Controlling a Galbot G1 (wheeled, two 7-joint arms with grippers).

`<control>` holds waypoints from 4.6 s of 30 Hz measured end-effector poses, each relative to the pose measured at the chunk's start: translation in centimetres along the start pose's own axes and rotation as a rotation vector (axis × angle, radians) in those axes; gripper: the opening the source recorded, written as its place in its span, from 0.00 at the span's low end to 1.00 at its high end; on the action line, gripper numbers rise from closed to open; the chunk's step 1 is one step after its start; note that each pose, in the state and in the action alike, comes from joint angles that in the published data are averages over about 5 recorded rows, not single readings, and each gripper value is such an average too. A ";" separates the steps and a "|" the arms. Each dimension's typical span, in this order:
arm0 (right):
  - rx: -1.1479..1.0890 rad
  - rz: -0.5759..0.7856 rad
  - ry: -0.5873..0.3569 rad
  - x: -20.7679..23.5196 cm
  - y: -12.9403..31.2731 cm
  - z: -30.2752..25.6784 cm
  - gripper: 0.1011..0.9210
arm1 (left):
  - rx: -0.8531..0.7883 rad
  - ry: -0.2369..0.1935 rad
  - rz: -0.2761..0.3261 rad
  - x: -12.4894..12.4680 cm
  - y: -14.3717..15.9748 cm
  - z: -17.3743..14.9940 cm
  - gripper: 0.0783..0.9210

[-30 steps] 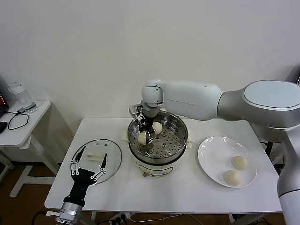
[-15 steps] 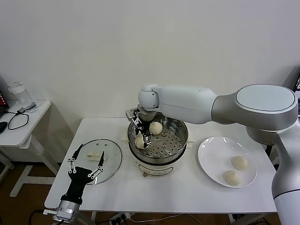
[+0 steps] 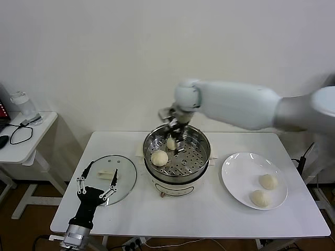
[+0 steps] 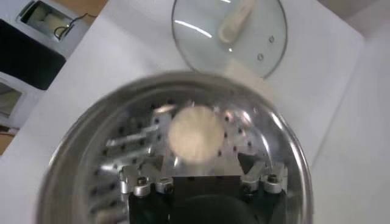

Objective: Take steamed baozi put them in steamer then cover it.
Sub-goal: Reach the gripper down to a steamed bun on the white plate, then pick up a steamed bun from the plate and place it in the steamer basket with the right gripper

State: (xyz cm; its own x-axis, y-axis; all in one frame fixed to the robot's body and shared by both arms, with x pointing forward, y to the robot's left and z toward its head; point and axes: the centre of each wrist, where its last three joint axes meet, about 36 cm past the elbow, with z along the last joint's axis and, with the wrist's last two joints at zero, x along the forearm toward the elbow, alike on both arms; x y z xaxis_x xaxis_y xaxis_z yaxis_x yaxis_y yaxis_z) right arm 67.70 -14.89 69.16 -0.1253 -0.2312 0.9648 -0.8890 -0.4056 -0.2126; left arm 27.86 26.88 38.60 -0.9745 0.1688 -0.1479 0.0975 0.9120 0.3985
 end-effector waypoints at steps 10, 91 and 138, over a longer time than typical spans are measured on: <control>-0.171 -0.011 0.043 2.7 8.6 15.1 0.88 | 0.002 0.003 0.020 0.3 -0.7 -0.1 0.88; 0.572 0.039 0.039 3.6 5.9 5.8 0.74 | -0.037 0.005 0.027 1.3 0.0 0.3 0.88; 1.373 -0.128 0.039 -8.7 5.1 -6.7 0.87 | -0.032 -0.007 -0.004 1.2 0.2 0.7 0.88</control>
State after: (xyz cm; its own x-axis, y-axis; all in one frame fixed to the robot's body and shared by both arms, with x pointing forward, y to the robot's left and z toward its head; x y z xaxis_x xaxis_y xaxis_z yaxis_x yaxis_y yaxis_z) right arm 61.34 -9.05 60.75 -0.1085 -0.1110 0.9879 0.2453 -0.9660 -0.0816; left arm 26.86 27.52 37.83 -0.9734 0.1677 -0.1560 0.0867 0.9002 0.4267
